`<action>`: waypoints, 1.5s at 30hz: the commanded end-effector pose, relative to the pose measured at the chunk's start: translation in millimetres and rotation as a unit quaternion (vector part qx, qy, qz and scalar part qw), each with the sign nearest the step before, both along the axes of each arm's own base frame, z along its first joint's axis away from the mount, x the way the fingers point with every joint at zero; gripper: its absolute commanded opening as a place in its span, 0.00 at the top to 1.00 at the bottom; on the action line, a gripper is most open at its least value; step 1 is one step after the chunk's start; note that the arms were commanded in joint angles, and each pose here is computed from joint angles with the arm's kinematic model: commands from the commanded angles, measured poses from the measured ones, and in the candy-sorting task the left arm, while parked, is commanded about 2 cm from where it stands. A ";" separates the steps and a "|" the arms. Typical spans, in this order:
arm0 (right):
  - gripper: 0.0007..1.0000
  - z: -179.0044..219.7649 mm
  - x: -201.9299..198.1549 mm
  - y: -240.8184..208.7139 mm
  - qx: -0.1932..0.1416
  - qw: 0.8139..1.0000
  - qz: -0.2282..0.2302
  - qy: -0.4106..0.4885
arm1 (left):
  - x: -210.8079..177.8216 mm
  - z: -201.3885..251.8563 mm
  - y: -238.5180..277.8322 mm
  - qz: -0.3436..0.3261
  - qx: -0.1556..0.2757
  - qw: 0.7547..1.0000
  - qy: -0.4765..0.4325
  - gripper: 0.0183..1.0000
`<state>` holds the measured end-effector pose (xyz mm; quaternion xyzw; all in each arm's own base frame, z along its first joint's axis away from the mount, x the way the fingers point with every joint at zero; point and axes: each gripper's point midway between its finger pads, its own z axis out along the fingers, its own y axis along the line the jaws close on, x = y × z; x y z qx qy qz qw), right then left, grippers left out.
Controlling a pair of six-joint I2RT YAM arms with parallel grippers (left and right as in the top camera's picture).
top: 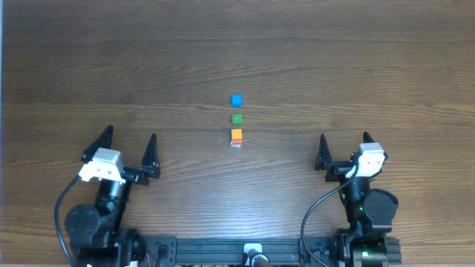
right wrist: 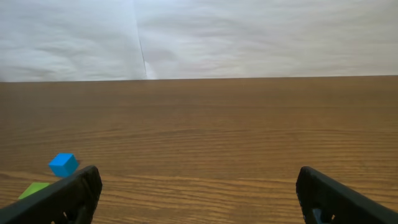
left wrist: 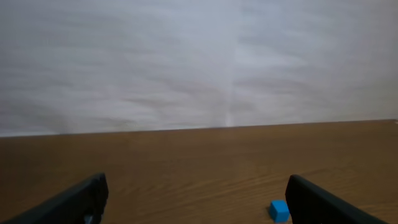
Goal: Stack Cubes
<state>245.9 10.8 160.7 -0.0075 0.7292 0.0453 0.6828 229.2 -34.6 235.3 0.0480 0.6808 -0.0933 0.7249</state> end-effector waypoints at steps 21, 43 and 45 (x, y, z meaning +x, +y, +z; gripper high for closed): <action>0.01 -2.0 -0.2 2.3 0.001 1.000 0.005 0.001 | 13.0 -74.4 -5.1 -0.014 0.010 0.998 0.062 0.00; 0.01 23.0 -0.9 4.3 0.053 0.998 0.010 -0.037 | 13.0 -74.4 -5.1 -0.014 0.010 0.998 0.062 0.00; 0.01 36.0 -2.8 4.2 0.052 0.997 0.010 -0.048 | 13.0 -74.4 -5.1 -0.014 0.010 0.998 0.062 0.00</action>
